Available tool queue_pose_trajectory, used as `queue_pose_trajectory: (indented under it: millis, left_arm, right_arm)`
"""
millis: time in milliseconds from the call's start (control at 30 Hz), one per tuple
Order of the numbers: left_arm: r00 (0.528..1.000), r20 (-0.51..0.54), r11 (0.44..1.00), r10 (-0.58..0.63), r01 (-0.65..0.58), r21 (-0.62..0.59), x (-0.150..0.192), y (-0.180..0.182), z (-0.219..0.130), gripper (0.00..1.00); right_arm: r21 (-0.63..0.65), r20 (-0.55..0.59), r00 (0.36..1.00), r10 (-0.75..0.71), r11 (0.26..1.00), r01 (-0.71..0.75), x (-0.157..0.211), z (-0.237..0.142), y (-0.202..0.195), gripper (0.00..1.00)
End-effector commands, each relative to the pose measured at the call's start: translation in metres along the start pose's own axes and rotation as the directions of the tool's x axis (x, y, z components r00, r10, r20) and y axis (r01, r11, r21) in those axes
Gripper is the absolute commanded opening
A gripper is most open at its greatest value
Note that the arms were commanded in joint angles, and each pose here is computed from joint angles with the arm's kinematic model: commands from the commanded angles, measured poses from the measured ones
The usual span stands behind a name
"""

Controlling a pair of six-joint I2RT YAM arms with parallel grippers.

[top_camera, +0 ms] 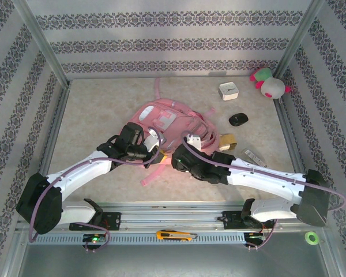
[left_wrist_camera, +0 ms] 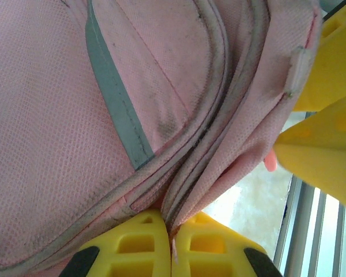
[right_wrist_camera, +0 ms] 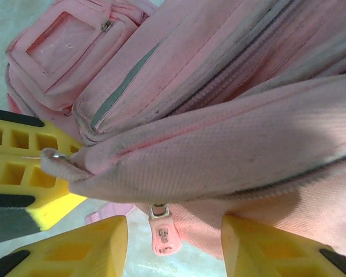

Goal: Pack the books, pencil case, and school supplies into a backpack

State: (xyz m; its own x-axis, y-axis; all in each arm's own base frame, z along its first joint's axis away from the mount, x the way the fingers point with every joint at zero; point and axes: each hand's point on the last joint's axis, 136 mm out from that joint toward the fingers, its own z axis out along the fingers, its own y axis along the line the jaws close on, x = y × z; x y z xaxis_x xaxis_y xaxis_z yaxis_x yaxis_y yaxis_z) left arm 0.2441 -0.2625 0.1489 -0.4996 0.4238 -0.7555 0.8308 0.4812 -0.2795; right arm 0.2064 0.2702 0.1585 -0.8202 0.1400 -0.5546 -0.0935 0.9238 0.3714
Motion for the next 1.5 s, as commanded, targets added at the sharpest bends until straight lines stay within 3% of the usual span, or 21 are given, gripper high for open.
queue_pose_trajectory:
  millis: [0, 167, 333, 533, 833, 1067, 1167, 1233, 1300, 1367, 1467]
  left_arm:
    - [0.998, 0.064, 0.998, -0.029, 0.025, 0.066, -0.027, -0.013, -0.009, 0.0]
    - [0.997, 0.074, 0.996, -0.034, 0.028, 0.079, -0.03, -0.015, -0.011, 0.0]
    - [0.998, 0.06, 0.998, -0.037, 0.033, 0.059, -0.025, -0.011, -0.011, 0.0]
    - [1.0, -0.001, 1.0, -0.013, 0.013, -0.003, -0.012, -0.001, -0.013, 0.0]
    - [0.986, -0.16, 0.968, 0.046, -0.084, -0.238, 0.016, 0.042, -0.043, 0.0]
    - [0.974, -0.218, 0.946, 0.061, -0.126, -0.298, 0.026, 0.053, -0.064, 0.02]
    - [0.988, -0.157, 0.958, 0.001, -0.046, -0.283, 0.02, 0.045, -0.066, 0.31]
    - [0.991, -0.054, 0.952, -0.126, 0.105, -0.288, 0.012, 0.039, -0.07, 0.54]
    - [0.963, 0.06, 0.917, -0.261, 0.267, -0.298, 0.006, 0.037, -0.077, 0.61]
    - [0.901, 0.167, 0.837, -0.401, 0.435, -0.332, 0.009, 0.043, -0.086, 0.67]
    - [0.766, 0.29, 0.65, -0.574, 0.641, -0.408, 0.034, 0.059, -0.1, 0.68]
  right_arm:
    - [0.017, 0.018, 1.0, 0.011, 1.0, -0.011, -0.003, 0.009, 0.0, 0.44]
    - [0.048, 0.017, 1.0, -0.006, 0.999, 0.005, -0.002, 0.017, -0.004, 0.39]
    - [0.113, 0.025, 1.0, -0.007, 0.994, 0.004, -0.004, 0.014, -0.017, 0.16]
    - [0.139, 0.024, 0.999, -0.028, 0.99, 0.024, -0.01, 0.006, -0.029, 0.02]
    - [0.081, -0.105, 0.991, -0.085, 0.992, 0.094, -0.006, -0.007, -0.064, 0.0]
    - [-0.182, -0.178, 0.973, -0.148, 0.976, 0.116, 0.007, -0.007, -0.038, 0.0]
    - [-0.273, -0.21, 0.965, -0.154, 0.957, 0.093, 0.018, 0.003, -0.019, 0.0]
    - [-0.267, -0.234, 0.961, -0.148, 0.96, 0.082, 0.026, 0.01, -0.015, 0.0]
    - [-0.26, -0.263, 0.953, -0.153, 0.962, 0.083, 0.034, 0.015, -0.012, 0.0]
    - [-0.256, -0.278, 0.947, -0.159, 0.963, 0.087, 0.042, 0.02, -0.009, 0.0]
    - [-0.256, -0.312, 0.934, -0.174, 0.962, 0.094, 0.055, 0.026, -0.004, 0.0]
